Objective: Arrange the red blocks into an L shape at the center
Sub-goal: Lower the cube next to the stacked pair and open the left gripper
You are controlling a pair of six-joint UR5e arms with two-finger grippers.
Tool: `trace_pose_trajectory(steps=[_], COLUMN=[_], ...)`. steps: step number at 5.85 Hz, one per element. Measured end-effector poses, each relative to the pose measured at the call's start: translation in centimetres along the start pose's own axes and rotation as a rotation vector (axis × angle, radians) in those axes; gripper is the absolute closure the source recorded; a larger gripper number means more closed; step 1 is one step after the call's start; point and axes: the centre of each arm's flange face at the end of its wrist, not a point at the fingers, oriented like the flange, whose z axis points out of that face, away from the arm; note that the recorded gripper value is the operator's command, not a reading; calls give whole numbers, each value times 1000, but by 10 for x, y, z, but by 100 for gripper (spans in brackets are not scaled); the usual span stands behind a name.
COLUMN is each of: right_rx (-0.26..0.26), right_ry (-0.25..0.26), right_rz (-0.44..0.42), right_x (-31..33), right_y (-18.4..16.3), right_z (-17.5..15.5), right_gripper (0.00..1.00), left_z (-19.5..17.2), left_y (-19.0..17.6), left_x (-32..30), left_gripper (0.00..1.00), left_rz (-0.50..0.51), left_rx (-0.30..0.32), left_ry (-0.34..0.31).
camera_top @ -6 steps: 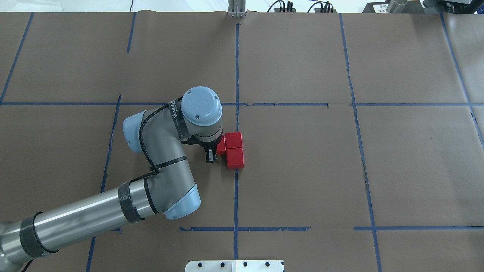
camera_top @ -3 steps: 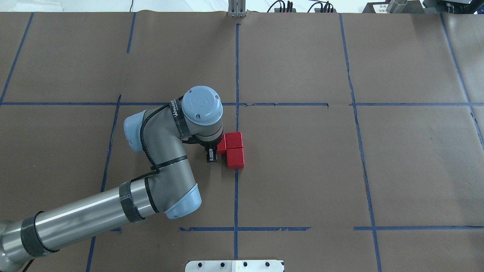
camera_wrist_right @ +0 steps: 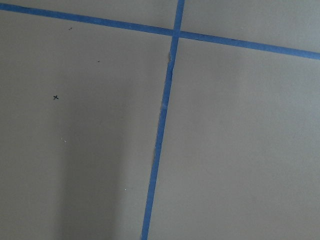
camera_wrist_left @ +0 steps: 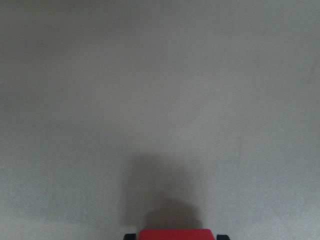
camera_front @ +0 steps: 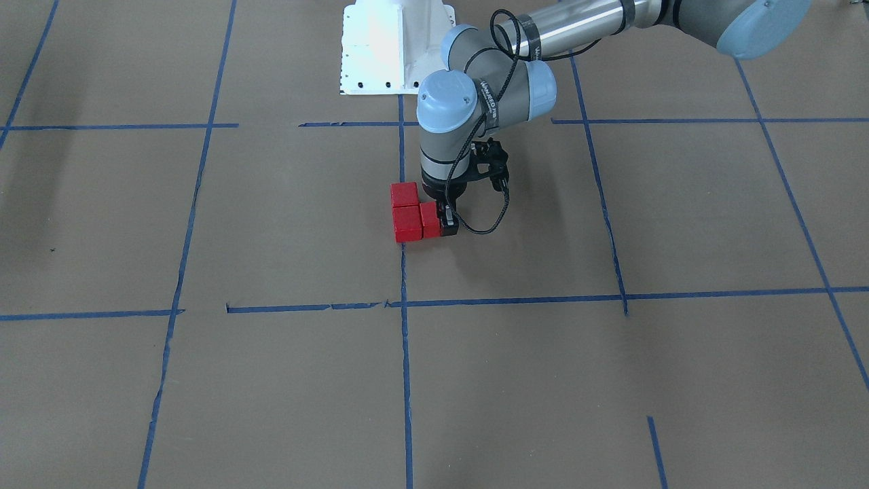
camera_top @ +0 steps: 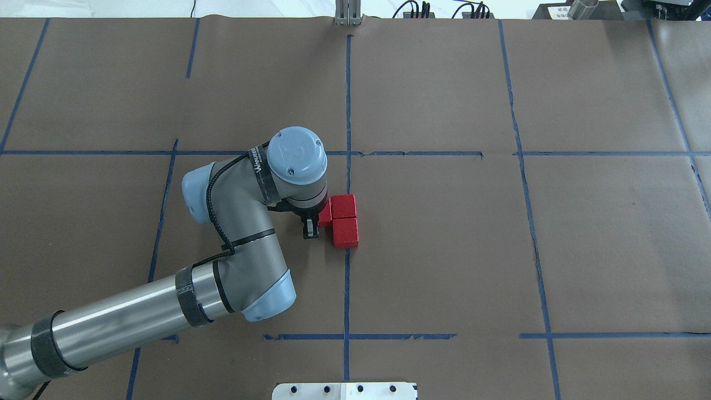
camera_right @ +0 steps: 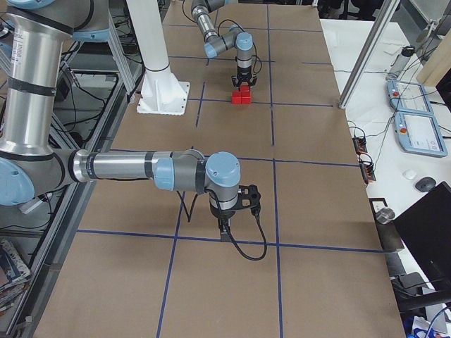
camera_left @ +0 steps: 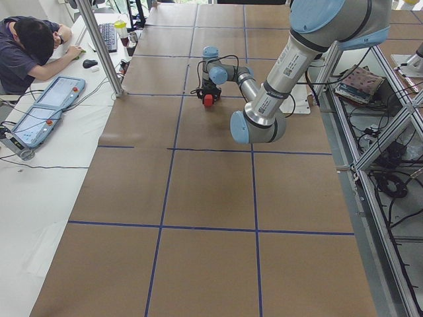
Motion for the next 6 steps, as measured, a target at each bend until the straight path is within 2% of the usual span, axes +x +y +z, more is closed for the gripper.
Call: trace_pose_trajectory(steps=[2,3,6], right_rx=[1,3,8], right_ry=[0,0,1], right_rz=[-1,-2,-5], right_x=[0,0,0], right_y=[0,0,-2], right_z=[0,-1,-3], right_gripper=[0,0,0], left_z=[-1,-4,-27], left_y=[2,5,3], left_x=[0,0,12], left_gripper=[25,0,0], left_rz=[10,26,84], left_rx=[-3,-8,-27], left_ry=[1,2,4])
